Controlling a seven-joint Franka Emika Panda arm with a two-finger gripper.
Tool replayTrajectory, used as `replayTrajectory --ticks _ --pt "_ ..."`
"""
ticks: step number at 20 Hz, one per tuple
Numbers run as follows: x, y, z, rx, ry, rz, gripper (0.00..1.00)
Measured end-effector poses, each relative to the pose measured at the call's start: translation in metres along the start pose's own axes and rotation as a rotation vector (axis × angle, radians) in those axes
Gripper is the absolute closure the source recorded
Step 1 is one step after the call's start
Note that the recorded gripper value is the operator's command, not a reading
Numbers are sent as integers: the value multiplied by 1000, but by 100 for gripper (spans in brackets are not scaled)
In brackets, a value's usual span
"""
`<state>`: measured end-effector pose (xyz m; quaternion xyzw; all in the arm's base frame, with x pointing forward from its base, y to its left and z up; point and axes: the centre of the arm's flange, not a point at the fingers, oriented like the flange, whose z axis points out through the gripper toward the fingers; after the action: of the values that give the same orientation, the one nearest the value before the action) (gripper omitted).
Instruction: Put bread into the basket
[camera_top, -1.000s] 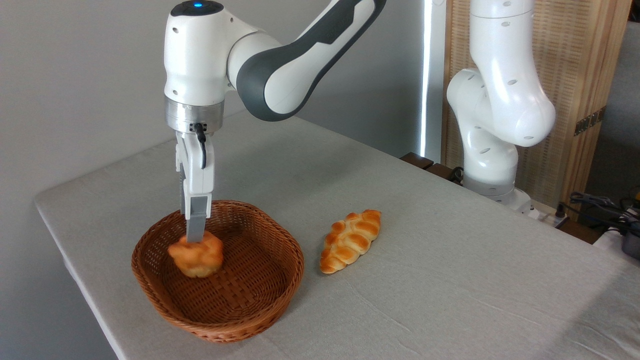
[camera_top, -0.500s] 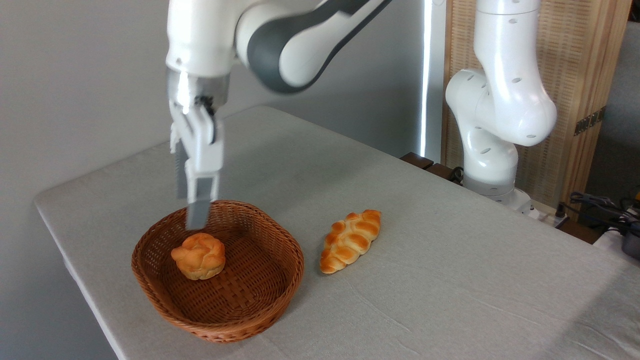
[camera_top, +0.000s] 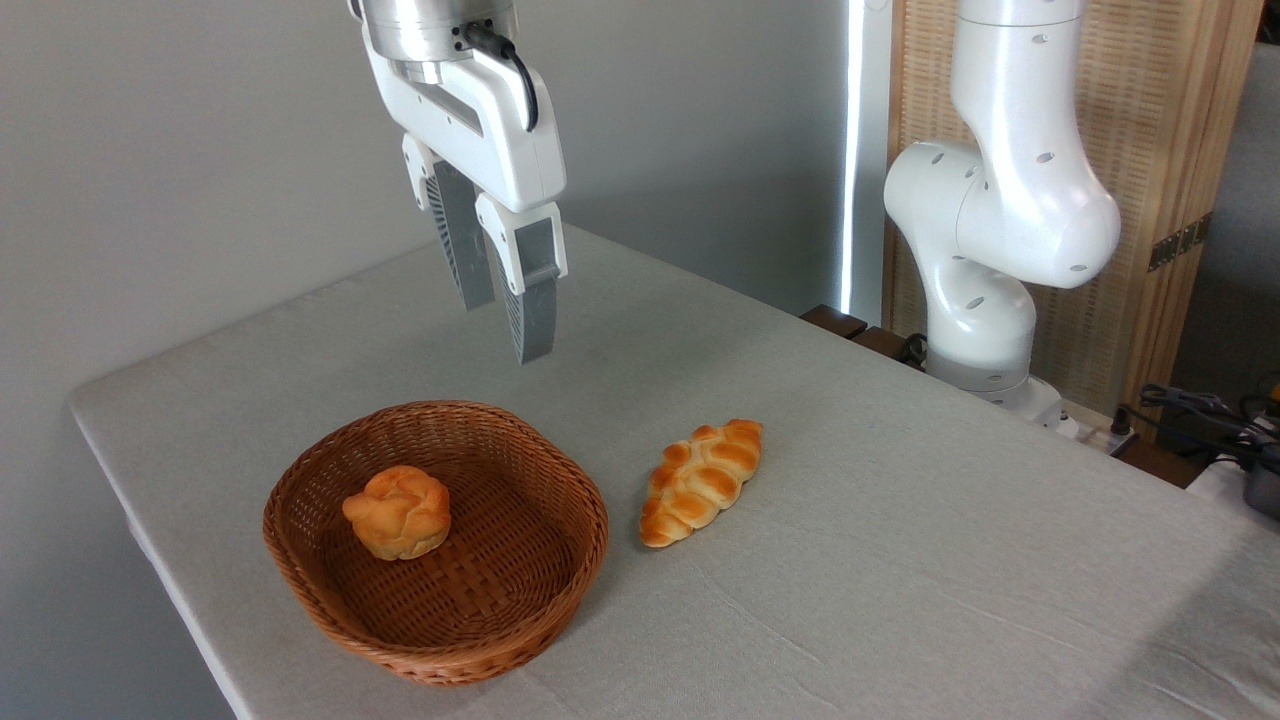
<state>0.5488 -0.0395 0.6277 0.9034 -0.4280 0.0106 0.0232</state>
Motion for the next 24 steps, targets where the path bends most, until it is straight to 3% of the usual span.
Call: replayTrajectory --ticks 3,24 --pt "6 -3 1 22 -28 -2 0" --pt "-3 7 2 23 -27 -3 0"
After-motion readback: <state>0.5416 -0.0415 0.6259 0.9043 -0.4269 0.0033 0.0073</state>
